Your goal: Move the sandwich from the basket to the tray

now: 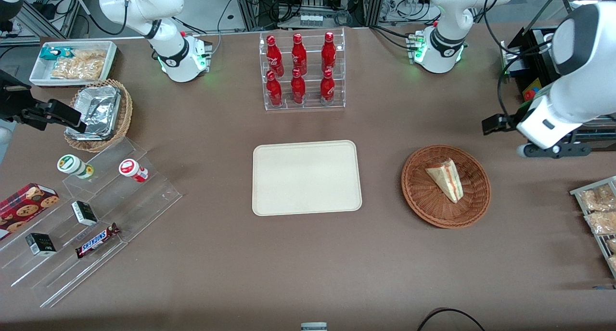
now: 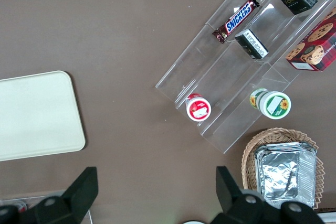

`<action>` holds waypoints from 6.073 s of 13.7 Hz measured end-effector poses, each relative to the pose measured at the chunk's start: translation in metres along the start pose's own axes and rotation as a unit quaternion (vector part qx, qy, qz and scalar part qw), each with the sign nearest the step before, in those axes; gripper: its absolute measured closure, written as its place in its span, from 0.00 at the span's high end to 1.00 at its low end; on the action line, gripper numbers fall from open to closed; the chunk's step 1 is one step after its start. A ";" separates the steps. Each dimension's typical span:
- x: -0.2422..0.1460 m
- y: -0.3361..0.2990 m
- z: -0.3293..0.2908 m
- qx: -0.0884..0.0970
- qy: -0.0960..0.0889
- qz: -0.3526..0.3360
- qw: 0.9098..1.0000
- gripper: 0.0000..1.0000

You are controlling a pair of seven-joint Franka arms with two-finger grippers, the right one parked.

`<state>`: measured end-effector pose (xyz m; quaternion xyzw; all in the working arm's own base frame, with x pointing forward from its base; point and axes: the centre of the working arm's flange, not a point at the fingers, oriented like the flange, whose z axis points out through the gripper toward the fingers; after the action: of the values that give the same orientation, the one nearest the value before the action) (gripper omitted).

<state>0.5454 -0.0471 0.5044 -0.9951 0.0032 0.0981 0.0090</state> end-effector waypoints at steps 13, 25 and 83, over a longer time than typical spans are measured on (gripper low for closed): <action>0.006 0.015 0.169 -0.010 0.060 -0.065 0.996 1.00; 0.025 0.045 0.225 -0.031 0.060 -0.307 0.949 1.00; 0.014 0.410 0.142 0.034 0.050 -0.086 0.994 1.00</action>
<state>0.5282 -0.4547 0.3553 -0.9945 -0.0784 0.0473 0.0514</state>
